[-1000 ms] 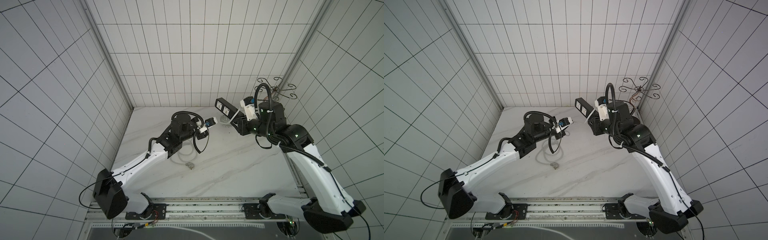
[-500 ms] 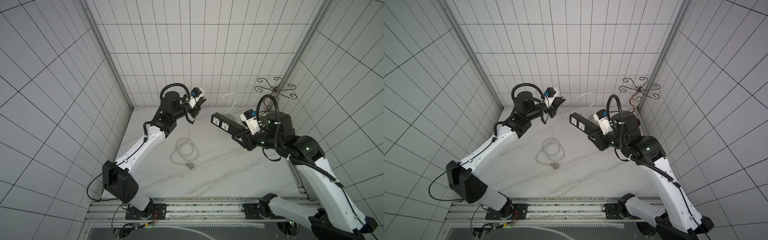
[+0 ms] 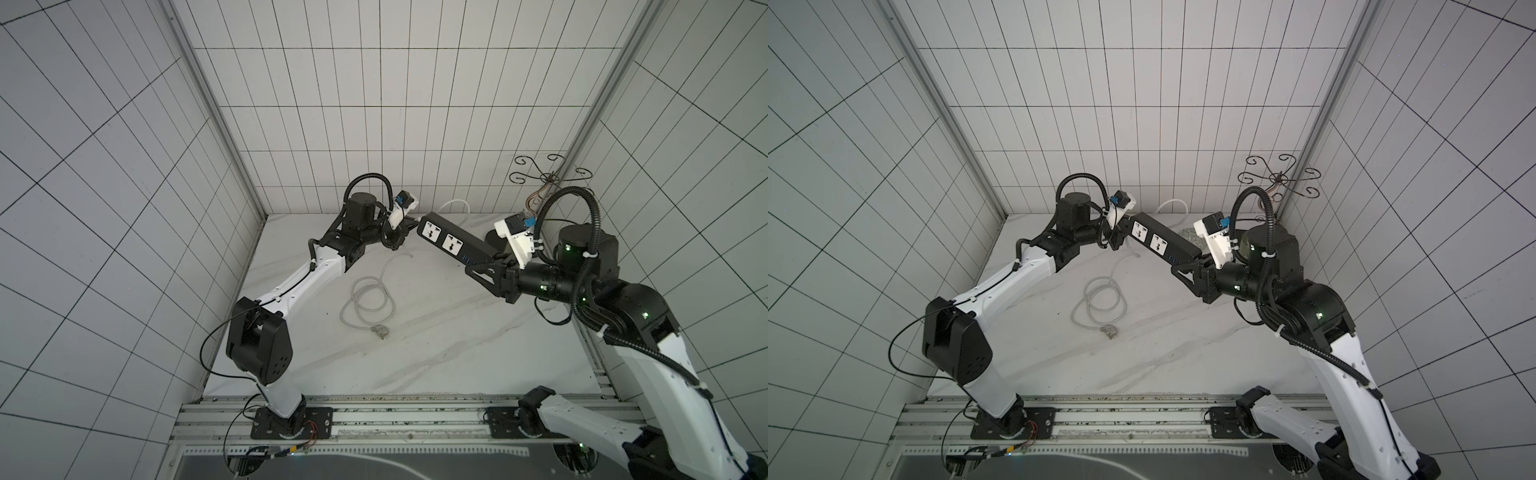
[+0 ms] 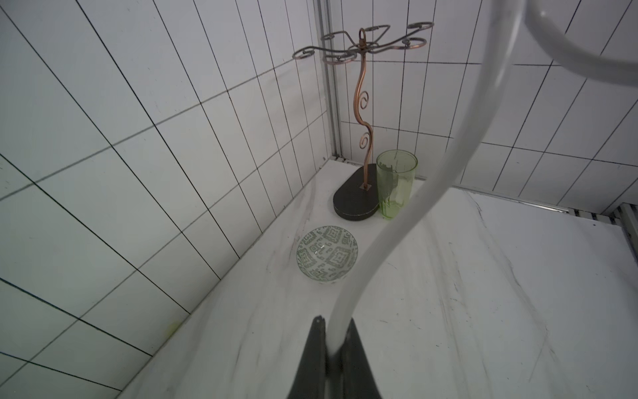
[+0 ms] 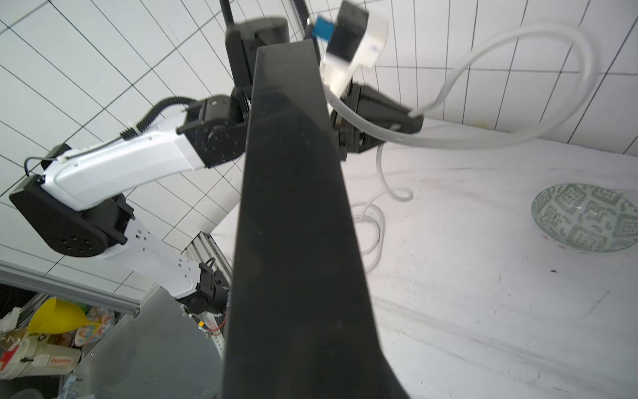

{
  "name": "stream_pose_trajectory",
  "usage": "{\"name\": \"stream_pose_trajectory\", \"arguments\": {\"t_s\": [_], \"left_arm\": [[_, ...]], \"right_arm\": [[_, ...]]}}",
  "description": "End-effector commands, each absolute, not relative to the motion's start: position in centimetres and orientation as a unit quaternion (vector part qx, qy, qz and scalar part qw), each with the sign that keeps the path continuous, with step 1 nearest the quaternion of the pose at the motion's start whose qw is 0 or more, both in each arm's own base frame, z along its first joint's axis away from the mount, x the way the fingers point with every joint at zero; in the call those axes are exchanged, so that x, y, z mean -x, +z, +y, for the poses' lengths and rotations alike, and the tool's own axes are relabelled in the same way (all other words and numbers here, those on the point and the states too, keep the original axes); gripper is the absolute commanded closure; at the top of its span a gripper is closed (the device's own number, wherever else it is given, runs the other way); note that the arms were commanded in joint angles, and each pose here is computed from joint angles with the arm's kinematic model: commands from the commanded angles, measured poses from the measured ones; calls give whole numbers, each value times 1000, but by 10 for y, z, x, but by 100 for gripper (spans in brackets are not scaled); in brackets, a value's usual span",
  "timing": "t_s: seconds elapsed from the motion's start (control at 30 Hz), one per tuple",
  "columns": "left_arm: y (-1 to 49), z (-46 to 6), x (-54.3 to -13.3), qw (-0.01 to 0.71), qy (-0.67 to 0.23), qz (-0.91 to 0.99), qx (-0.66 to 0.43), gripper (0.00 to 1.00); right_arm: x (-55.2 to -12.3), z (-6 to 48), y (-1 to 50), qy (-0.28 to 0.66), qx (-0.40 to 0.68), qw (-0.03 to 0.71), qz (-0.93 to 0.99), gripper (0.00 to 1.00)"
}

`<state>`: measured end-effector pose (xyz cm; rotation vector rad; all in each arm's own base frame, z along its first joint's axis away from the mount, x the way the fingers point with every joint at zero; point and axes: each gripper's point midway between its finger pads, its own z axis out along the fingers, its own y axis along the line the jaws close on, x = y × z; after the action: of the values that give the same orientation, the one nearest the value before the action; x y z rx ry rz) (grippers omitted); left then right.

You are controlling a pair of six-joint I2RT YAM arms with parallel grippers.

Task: Unwrap the cord wrapped around the power strip
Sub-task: Unwrap the power cord from the power strip.

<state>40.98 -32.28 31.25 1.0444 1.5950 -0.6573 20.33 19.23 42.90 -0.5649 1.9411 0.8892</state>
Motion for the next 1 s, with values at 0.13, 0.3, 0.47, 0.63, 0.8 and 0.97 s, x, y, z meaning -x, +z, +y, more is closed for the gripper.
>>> {"name": "stream_pose_trajectory", "arguments": {"t_s": [0.13,0.3,0.47,0.63,0.8,0.97], "left_arm": [[271,-318,-377,479,-296,695,-447,100],[260,-303,-373,480,-270,708,-442,100],[254,-291,-376,487,-231,718,-442,100],[256,-289,-374,490,-215,711,-456,91],[262,-302,-351,490,-237,679,-492,61],[304,-299,-331,533,-259,645,-483,34]], "right_arm": [[-235,162,509,322,129,590,729,100],[-260,135,496,247,65,595,762,100],[-279,123,463,183,57,563,804,100],[-292,101,430,126,68,528,837,100],[-283,71,402,80,21,497,864,100],[-264,35,394,22,-42,500,865,100]]}}
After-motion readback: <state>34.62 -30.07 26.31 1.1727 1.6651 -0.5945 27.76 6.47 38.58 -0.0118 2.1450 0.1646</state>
